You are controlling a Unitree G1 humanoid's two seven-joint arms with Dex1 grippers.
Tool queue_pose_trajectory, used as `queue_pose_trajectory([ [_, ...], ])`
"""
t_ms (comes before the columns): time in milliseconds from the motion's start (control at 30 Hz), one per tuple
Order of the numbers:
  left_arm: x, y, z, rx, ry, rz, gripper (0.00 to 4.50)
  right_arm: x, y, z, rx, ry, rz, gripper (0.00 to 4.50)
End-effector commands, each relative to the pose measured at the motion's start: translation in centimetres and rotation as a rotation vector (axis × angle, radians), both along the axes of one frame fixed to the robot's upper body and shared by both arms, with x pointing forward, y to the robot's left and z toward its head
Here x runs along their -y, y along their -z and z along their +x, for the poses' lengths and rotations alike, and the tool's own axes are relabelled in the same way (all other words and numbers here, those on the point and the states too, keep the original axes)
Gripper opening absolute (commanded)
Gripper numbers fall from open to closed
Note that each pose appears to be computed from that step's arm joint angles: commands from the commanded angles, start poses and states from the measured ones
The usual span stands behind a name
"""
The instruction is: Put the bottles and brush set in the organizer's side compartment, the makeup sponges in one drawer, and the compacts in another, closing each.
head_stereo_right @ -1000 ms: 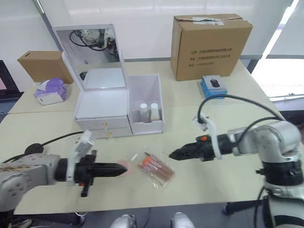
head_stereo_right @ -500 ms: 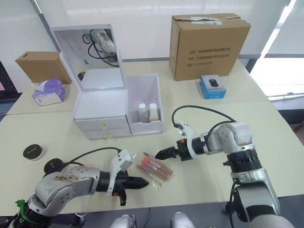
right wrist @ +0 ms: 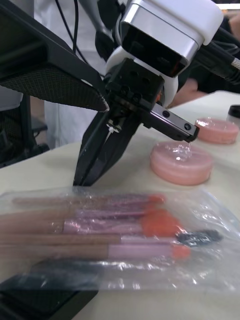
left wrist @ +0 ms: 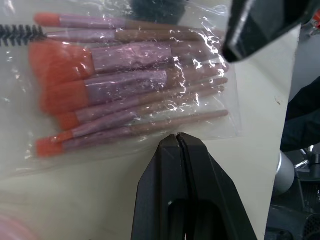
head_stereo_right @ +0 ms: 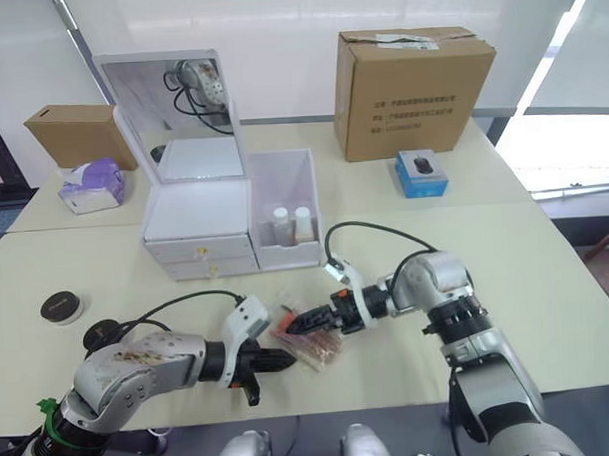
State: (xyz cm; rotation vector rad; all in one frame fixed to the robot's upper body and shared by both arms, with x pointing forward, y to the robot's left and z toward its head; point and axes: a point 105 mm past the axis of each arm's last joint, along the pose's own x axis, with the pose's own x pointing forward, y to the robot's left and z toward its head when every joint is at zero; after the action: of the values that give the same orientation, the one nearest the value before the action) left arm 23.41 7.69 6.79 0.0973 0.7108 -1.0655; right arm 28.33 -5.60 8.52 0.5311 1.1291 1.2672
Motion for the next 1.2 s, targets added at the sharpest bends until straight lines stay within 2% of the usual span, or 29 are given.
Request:
queue_pose_trajectory([
  [33,-0.6,-1.0,0.8,0.061,-0.018,0.024,0.01,-0.2,1.6,-0.4,-0.031,-0.025,-0.014,4.5],
  [133,-0.6,-1.1,0.8,0.061,-0.017,0.023,0.01,-0.2,2.1,0.0,-0.029,-0.027,-0.028,4.5],
  [233,-0.7,-1.2,0.8,0.06,-0.021,0.024,0.0,-0.1,2.1,0.8,-0.018,-0.01,-0.033,3.91],
  [367,-0.8,-1.2,0.8,0.058,-0.029,0.022,0.0,0.2,2.2,1.4,-0.008,0.004,-0.042,2.44],
  [400,-0.8,-1.2,0.8,0.058,-0.031,0.021,0.0,0.4,2.4,1.5,-0.008,0.012,-0.049,2.22],
  [533,-0.7,-1.3,0.9,0.059,-0.037,0.016,0.0,1.2,2.9,1.6,-0.008,0.037,-0.068,0.9],
  [633,-0.7,-1.4,0.9,0.059,-0.045,0.0,0.0,2.2,2.3,1.4,0.005,0.065,-0.063,0.03],
  [767,-0.6,-2.0,1.0,0.049,-0.061,-0.053,0.0,3.3,1.3,1.0,0.053,0.093,-0.063,0.03],
  [900,0.0,-4.2,0.9,0.062,-0.043,-0.196,0.0,4.6,-0.3,0.3,0.153,0.123,-0.078,0.03],
  [1000,-0.1,-6.9,1.4,0.117,-0.04,-0.325,0.0,5.4,-3.2,0.0,0.397,0.162,-0.053,0.03],
  [1067,-0.4,-7.9,1.9,0.155,-0.062,-0.363,0.0,5.5,-5.8,-0.2,0.583,0.212,0.009,0.03],
  [1133,-0.7,-8.6,2.3,0.211,-0.08,-0.386,0.0,5.7,-7.4,-0.8,0.701,0.228,0.034,0.03],
  [1200,-1.0,-9.5,3.0,0.277,-0.112,-0.416,0.0,5.7,-10.6,-0.4,0.956,0.302,0.103,0.03],
])
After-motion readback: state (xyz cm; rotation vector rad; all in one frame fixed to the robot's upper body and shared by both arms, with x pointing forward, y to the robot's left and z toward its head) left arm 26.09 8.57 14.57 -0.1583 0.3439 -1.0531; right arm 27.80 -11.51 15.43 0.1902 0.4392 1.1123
